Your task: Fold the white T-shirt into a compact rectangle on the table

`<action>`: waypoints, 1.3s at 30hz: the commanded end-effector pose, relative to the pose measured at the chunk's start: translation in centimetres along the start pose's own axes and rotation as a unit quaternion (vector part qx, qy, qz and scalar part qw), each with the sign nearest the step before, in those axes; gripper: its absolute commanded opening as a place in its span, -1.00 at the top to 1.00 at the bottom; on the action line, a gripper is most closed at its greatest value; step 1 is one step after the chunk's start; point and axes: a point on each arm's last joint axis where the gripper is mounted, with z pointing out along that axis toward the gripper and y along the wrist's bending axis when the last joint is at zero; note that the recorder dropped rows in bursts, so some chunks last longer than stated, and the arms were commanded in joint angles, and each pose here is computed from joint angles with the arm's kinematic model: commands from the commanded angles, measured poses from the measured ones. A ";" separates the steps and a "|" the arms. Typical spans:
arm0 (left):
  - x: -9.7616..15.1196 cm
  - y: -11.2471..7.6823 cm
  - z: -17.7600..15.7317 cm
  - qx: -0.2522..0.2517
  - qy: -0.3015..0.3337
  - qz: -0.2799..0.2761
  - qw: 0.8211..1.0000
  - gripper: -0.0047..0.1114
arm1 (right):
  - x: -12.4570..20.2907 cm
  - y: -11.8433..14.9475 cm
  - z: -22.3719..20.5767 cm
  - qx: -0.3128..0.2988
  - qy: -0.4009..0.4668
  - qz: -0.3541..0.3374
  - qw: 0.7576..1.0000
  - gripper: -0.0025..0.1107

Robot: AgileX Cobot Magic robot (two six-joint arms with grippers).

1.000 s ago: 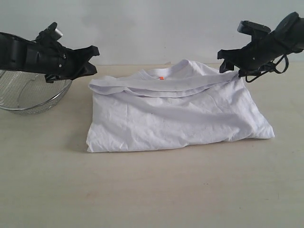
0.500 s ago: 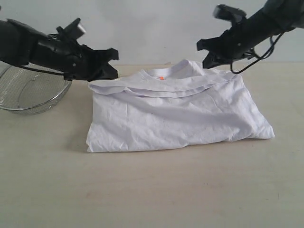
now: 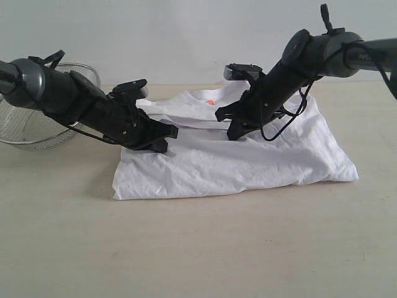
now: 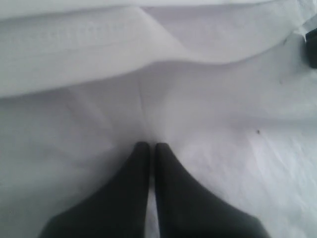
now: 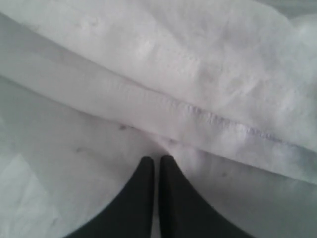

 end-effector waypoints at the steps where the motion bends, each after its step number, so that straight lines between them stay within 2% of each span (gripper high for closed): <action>1: 0.4 0.4 0.6 -0.008 0.003 -0.003 1.000 0.84 | -0.3 0.3 -0.3 0.011 -0.006 -0.010 1.000 0.96; 14: 0.4 0.4 0.6 -0.007 0.005 -0.003 1.000 0.84 | -3.1 -1.1 -1.0 0.090 -0.150 0.000 0.985 0.96; 22: 0.4 0.3 0.6 -0.005 0.007 -0.003 1.000 0.84 | -5.0 1.1 -4.4 0.046 -0.125 -0.025 0.991 0.96; 26: 0.4 0.3 0.6 -0.004 0.006 -0.005 1.000 0.84 | -4.3 1.5 -5.5 0.055 -0.072 -0.042 0.995 0.96; 31: 0.4 0.4 0.6 -0.006 0.005 -0.005 1.000 0.84 | -2.4 0.0 -4.4 0.104 0.025 -0.040 0.993 0.96; 39: 0.3 0.4 0.5 -0.008 0.001 -0.004 1.000 0.84 | -1.1 0.2 -2.1 0.072 0.076 -0.015 0.994 0.96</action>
